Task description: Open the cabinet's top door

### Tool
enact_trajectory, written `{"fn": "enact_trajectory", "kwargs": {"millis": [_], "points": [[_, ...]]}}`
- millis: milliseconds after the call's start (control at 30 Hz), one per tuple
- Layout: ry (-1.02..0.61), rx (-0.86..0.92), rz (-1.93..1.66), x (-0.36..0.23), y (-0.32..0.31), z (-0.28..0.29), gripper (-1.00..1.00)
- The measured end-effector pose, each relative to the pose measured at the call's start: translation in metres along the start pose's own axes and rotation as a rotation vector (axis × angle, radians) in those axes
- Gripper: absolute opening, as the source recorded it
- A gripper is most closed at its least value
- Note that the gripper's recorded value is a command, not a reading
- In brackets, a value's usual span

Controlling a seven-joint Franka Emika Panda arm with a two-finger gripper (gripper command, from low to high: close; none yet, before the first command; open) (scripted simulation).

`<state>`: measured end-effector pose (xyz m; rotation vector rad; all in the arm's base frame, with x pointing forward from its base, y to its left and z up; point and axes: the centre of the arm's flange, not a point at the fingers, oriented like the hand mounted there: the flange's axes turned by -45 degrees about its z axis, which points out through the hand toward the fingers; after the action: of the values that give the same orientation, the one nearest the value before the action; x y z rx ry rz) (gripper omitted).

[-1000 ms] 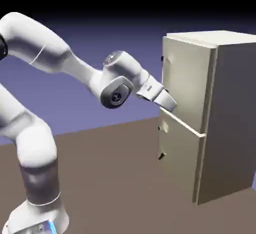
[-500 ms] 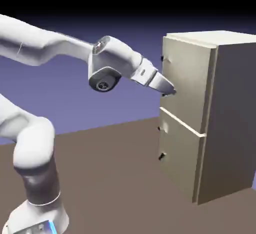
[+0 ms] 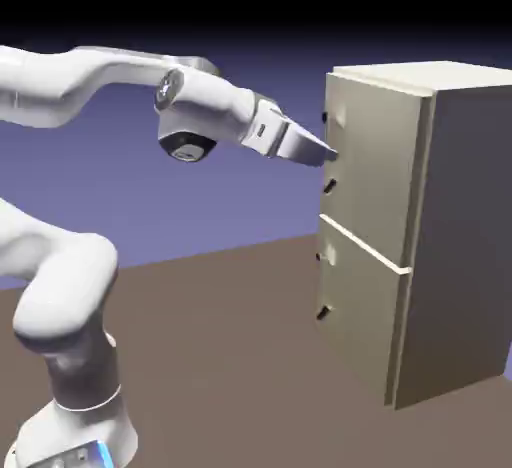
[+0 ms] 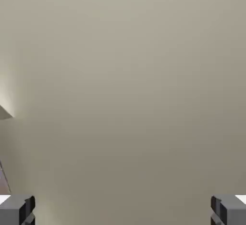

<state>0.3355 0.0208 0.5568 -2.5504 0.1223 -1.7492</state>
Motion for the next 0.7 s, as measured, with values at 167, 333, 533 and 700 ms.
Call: {"fn": "enact_trajectory", "kwargs": {"millis": [167, 333, 533, 700], "points": [[0.063, 0.003, -0.001, -0.005, -0.013, -0.004, 0.0], [0.126, 0.003, -0.008, -0.013, -0.028, -0.005, 0.0], [0.198, 0.0, -0.021, -0.027, -0.046, 0.001, 0.0], [0.255, -0.007, -0.036, -0.042, -0.061, 0.011, 0.0]]}}
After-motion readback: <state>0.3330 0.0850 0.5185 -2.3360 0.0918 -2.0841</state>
